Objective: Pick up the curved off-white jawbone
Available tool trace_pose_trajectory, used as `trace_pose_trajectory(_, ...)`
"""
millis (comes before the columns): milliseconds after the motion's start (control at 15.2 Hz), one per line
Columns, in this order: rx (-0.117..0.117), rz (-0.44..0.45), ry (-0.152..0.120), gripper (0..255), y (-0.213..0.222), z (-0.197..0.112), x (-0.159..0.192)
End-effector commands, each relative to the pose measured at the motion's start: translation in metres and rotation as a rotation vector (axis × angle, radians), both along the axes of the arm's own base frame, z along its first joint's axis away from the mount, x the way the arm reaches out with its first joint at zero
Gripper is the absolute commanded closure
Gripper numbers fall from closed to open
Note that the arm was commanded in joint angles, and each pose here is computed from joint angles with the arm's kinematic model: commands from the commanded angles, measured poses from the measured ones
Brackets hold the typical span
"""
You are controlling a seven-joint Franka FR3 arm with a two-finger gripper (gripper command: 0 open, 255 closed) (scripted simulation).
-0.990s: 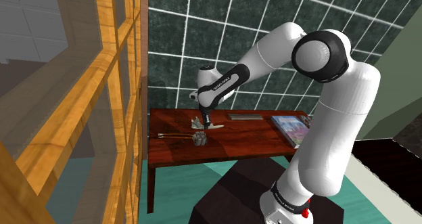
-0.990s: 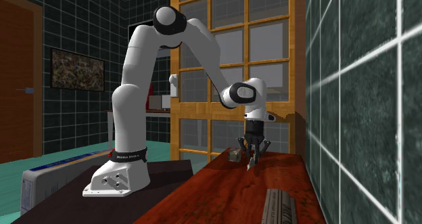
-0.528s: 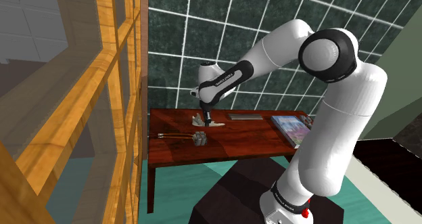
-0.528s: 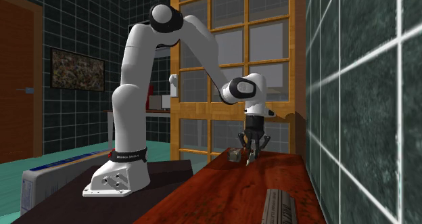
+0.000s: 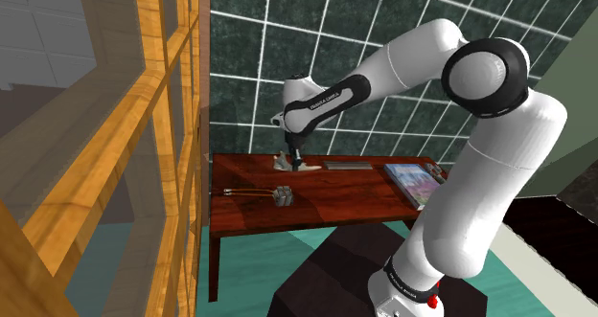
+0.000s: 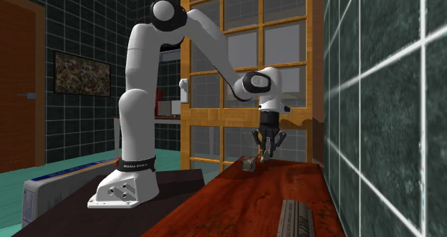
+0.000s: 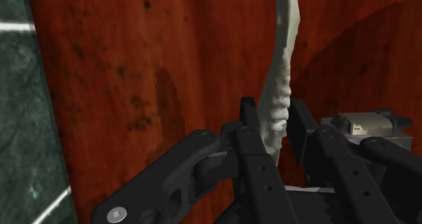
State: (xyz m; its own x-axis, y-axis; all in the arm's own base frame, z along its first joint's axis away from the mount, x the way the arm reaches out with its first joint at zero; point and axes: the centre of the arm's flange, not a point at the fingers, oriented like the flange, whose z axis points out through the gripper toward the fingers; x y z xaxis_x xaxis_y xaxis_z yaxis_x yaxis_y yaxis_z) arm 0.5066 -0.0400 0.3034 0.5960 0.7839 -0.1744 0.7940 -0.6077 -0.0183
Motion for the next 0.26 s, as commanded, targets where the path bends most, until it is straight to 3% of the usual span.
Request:
trace_pose_trajectory(0, 0.0, 0.0, 0.0, 255, -0.0008, 0.0112, 0.0007)
trace_pose_trajectory(198, 0.0, 0.0, 0.0, 255, -0.0008, 0.0173, 0.0007)
